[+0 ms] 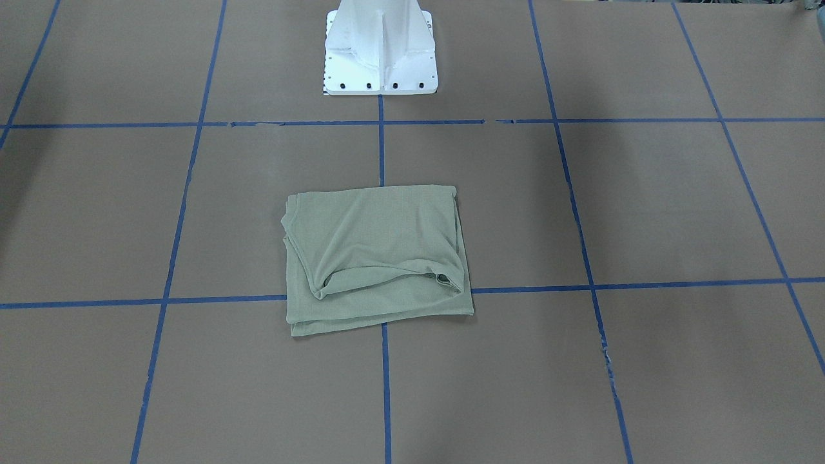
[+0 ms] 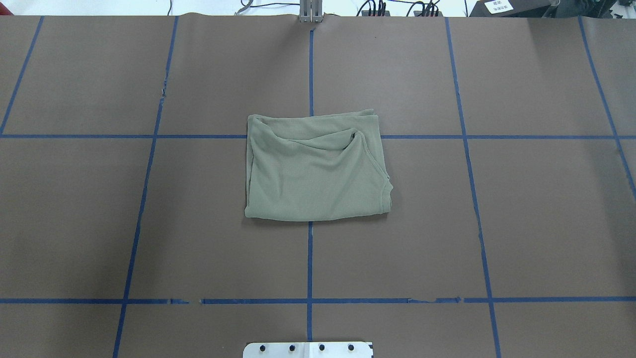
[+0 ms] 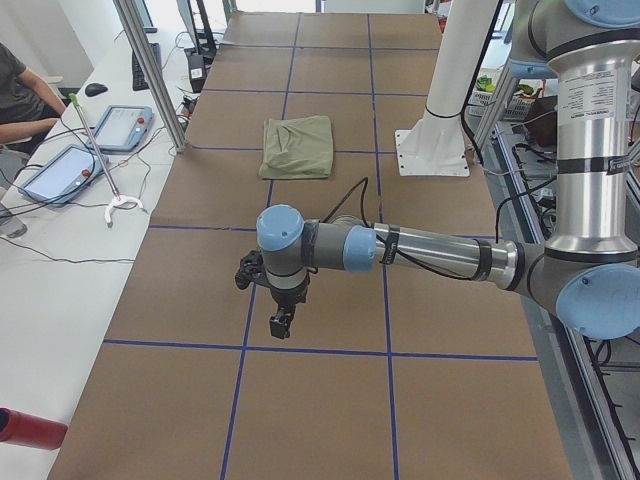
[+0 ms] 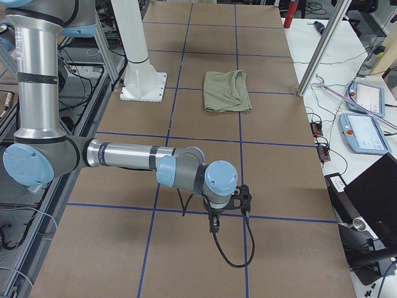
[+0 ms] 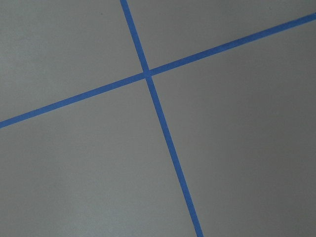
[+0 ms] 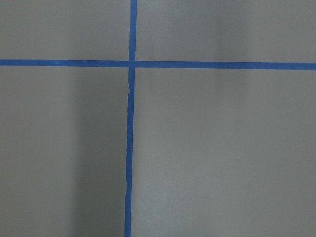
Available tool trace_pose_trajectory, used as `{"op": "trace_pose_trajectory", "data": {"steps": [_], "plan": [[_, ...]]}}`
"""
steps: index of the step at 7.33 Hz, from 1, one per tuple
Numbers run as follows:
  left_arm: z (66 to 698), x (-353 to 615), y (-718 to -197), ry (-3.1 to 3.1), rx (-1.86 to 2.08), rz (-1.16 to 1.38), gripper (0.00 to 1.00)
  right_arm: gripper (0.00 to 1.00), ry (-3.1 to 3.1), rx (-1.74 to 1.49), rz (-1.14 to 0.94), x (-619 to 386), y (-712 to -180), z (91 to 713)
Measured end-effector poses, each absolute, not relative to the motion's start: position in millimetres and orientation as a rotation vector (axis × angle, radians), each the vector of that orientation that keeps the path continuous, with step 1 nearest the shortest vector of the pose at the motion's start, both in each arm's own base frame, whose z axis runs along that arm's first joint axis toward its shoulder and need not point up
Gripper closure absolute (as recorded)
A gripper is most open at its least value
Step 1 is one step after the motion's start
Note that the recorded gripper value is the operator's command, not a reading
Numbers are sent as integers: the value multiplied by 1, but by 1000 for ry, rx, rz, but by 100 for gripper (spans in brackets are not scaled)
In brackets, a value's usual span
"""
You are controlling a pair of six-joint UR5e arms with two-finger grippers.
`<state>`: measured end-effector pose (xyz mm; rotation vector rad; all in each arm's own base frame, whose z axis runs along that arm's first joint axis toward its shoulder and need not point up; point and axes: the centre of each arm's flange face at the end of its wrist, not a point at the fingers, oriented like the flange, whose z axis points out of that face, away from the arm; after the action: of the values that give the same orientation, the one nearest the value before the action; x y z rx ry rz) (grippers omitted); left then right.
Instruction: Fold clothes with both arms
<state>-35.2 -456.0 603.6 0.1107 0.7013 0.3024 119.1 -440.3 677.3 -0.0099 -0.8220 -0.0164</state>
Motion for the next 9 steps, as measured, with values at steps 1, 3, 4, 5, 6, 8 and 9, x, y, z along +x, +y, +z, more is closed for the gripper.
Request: {"op": "trace_pose_trajectory", "data": {"steps": [1,3,4,5,6,8,9], "plan": [[606,-35,-455,702,106,299,0,0,-822,-13,-10,119,-439,678],[601,-36,-454,705,87,221,0,0,-820,-12,-2,119,-439,675],[592,-36,-455,709,71,136,0,0,-819,-9,3,119,-440,672],[583,-36,-455,721,57,60,0,0,-818,-6,8,119,-441,669],[577,-35,-455,736,48,19,0,0,-817,-2,9,119,-442,665],[574,-34,-455,747,42,-4,0,0,-815,5,8,119,-443,661],[573,-34,-456,748,43,-5,0,0,-815,6,8,119,-443,660]]}}
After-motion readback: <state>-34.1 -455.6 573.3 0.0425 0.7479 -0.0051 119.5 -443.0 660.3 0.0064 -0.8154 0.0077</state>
